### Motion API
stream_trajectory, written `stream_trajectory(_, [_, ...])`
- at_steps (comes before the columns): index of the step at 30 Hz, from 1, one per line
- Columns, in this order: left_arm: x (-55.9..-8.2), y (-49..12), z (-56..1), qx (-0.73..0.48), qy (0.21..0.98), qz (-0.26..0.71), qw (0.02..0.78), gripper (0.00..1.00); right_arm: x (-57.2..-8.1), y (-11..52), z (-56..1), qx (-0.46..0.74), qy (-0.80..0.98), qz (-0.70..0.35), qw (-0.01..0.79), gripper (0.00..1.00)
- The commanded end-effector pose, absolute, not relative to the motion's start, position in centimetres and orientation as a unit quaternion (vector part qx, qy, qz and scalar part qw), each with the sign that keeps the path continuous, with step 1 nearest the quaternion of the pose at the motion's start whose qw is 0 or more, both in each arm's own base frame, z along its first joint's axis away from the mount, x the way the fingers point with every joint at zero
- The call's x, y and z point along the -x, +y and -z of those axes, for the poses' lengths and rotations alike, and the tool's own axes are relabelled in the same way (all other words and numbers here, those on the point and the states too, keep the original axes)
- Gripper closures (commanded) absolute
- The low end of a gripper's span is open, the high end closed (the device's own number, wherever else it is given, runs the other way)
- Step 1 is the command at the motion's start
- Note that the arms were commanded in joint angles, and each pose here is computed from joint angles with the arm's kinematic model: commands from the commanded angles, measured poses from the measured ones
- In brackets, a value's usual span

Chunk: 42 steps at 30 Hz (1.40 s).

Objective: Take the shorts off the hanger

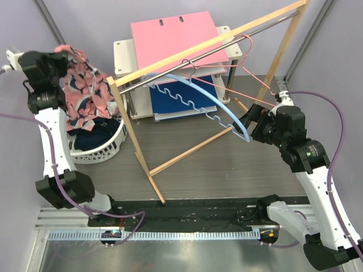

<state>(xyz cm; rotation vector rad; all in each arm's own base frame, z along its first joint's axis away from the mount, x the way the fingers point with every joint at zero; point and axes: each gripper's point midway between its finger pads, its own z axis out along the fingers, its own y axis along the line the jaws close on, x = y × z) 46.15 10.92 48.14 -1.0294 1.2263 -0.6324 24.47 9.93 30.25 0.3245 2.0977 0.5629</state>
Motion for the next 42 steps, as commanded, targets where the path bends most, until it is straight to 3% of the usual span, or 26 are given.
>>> stream_trajectory(1, [-41.7,8.9,-46.3,0.478,0.554,0.287,0.618,0.99,-25.0,11.3,-30.5,-0.11,0.848,-0.256,0.451,0.01])
stream_trajectory(8, [-37.3,10.8,-37.7,0.611,0.548,0.196,0.537,1.0,-25.3,11.9,-30.7,-0.106,0.847,-0.267,0.447,0.01])
stream_trajectory(17, [-38.6,8.8,-26.0,0.723,0.515,0.285,0.362,1.0,-24.8,11.7,-31.0,-0.108,0.843,-0.27,0.452,0.01])
stream_trajectory(23, [-37.6,11.9,-21.1,0.769,0.483,0.241,0.343,1.0,-24.9,11.8,-31.1,-0.11,0.843,-0.272,0.451,0.01])
stream_trajectory(28, [-40.2,12.5,-15.2,0.786,0.522,0.233,0.237,1.0,-24.9,11.9,-30.9,-0.11,0.844,-0.273,0.448,0.01])
stream_trajectory(30, [-42.0,13.4,-14.4,0.773,0.552,0.208,0.233,1.0,-24.8,11.8,-31.0,-0.11,0.842,-0.273,0.452,0.01])
stream_trajectory(35, [-40.4,12.0,-10.0,0.783,0.581,0.17,0.144,1.0,-24.9,11.6,-31.2,-0.112,0.84,-0.27,0.457,0.01])
stream_trajectory(38, [-38.8,11.3,-11.2,0.776,0.586,0.148,0.181,1.0,-24.8,11.4,-31.6,-0.115,0.836,-0.269,0.464,0.01])
stream_trajectory(40, [-38.1,11.7,-11.6,0.777,0.579,0.136,0.206,0.87,-24.7,11.4,-31.8,-0.116,0.834,-0.272,0.466,0.01])
stream_trajectory(41, [-37.7,11.7,-12.1,0.776,0.577,0.138,0.214,0.75,-24.6,11.5,-31.7,-0.115,0.835,-0.274,0.463,0.0])
stream_trajectory(42, [-37.4,11.7,-12.3,0.773,0.582,0.135,0.214,0.53,-24.4,11.7,-31.7,-0.112,0.835,-0.28,0.46,0.01])
